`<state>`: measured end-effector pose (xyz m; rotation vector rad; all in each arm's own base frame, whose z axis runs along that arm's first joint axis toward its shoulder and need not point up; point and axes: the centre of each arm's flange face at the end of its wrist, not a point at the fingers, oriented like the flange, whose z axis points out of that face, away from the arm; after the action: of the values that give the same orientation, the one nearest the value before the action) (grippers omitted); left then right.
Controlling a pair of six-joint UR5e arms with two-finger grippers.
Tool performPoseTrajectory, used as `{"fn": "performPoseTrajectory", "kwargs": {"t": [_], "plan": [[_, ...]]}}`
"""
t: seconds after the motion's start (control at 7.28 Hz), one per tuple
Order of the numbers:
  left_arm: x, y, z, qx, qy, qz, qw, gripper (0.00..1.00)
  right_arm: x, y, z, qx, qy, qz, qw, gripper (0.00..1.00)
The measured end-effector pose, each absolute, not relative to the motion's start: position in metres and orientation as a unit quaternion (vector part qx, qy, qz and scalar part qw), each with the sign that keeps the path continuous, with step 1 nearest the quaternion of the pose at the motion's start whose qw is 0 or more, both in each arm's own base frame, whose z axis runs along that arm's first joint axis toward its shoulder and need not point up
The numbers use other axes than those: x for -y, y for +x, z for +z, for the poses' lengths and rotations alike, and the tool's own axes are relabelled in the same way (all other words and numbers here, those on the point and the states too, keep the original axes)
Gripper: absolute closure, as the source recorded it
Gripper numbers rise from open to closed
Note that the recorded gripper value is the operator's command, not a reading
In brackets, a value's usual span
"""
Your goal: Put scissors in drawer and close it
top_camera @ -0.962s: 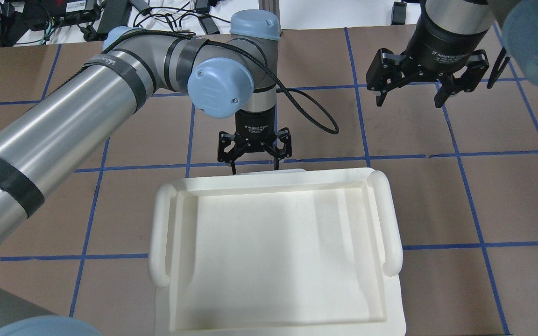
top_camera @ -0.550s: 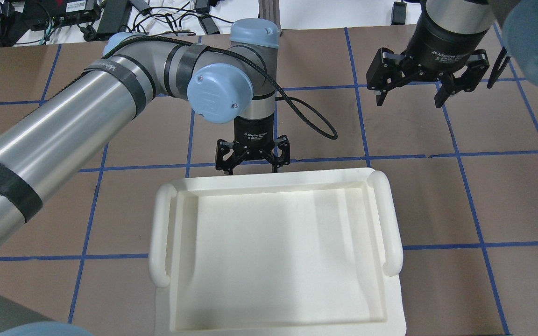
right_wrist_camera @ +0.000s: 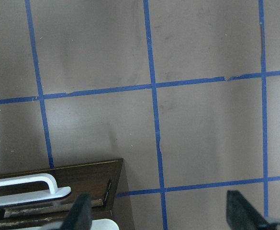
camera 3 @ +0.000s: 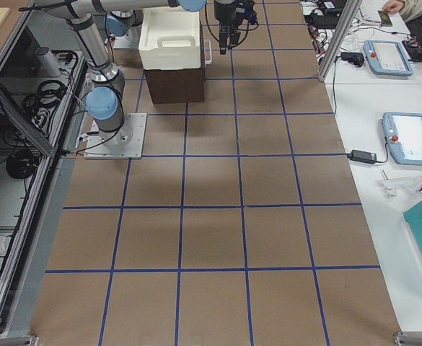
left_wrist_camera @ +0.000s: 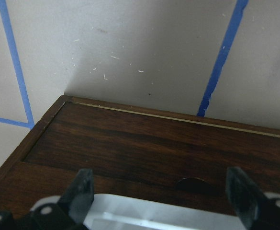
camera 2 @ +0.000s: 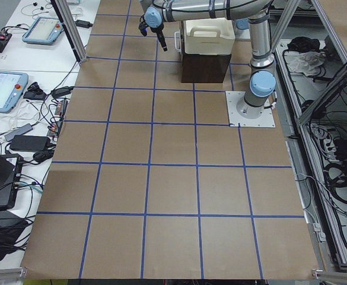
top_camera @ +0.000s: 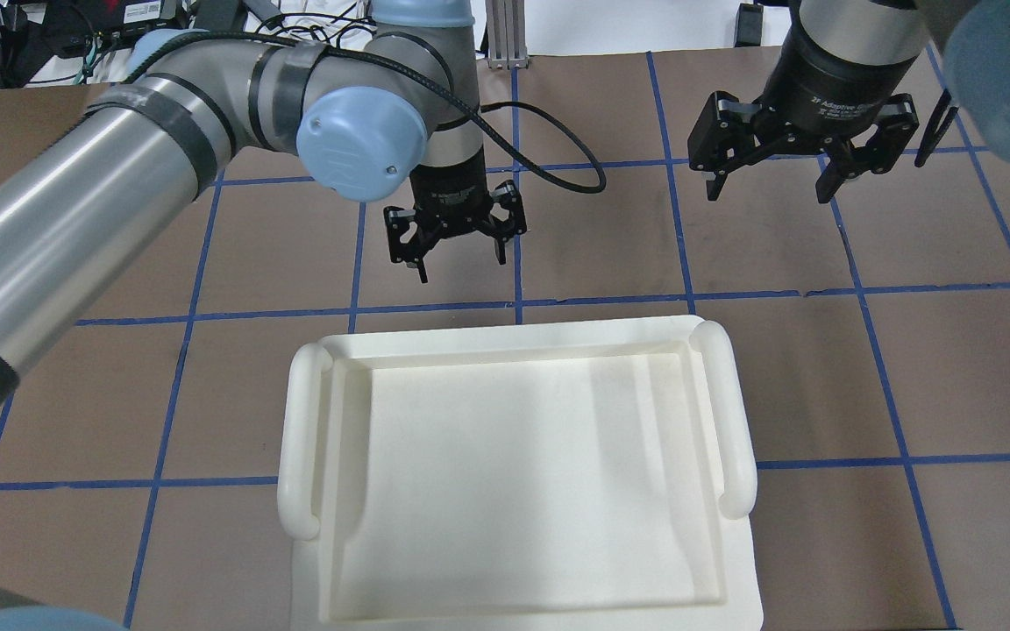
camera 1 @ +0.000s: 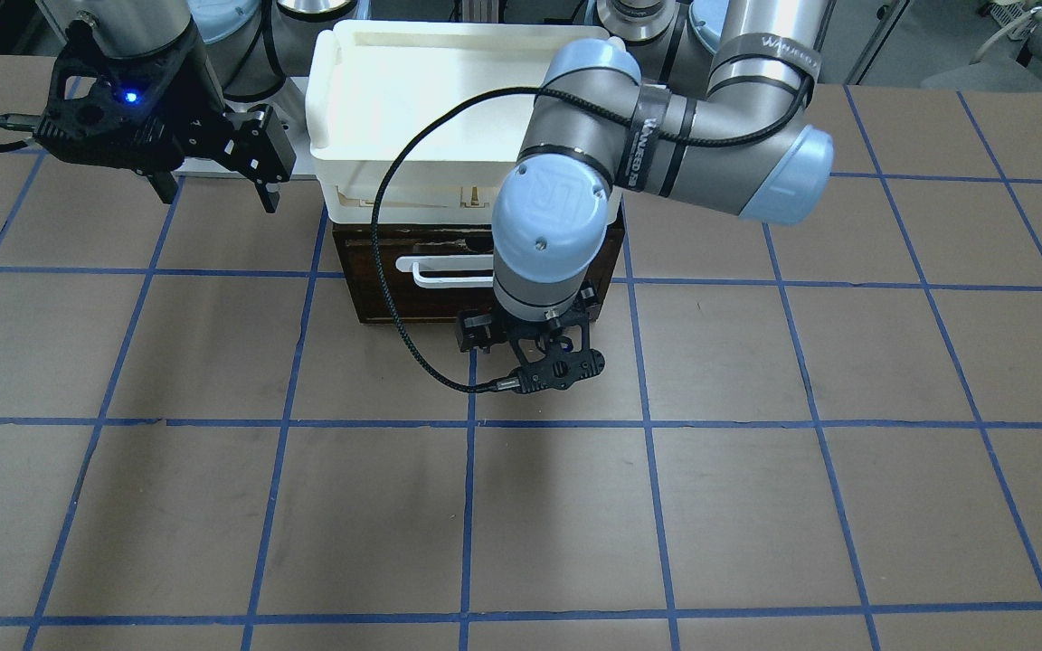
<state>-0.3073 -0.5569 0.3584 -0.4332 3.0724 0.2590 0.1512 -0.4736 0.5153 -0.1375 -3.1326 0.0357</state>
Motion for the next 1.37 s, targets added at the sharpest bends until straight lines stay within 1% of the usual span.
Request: {"fn": "performPoseTrajectory", "kwargs": {"t": [0.27, 0.55, 0.69, 0.96, 1.1, 1.37], "plan": [[0.542, -0.274, 0.439, -0.989, -0.144, 0.006, 0.027, 0.0, 0.473, 0.151, 0.515, 0.999, -0.044, 0.009, 0.003, 0.0], [0.509, -0.235, 0.496, -0.995, -0.098, -0.02, 0.03, 0.0, 0.473, 0.152, 0.514, 0.999, -0.043, 0.008, 0.004, 0.0], [0.49, -0.218, 0.514, -0.996, -0.076, -0.027, 0.03, 0.0, 0.473, 0.151, 0.514, 0.999, -0.043, 0.008, 0.004, 0.0], [0.459, -0.189, 0.52, -0.997, -0.063, -0.03, 0.031, 0.0, 0.473, 0.151, 0.514, 0.999, -0.043, 0.008, 0.004, 0.0], [0.46, -0.176, 0.517, -0.996, -0.068, -0.042, 0.029, 0.0, 0.473, 0.151, 0.514, 0.999, -0.043, 0.008, 0.004, 0.0], [0.48, -0.16, 0.522, -0.995, -0.076, -0.069, 0.011, 0.0, 0.474, 0.151, 0.514, 0.999, -0.043, 0.008, 0.004, 0.0]]}}
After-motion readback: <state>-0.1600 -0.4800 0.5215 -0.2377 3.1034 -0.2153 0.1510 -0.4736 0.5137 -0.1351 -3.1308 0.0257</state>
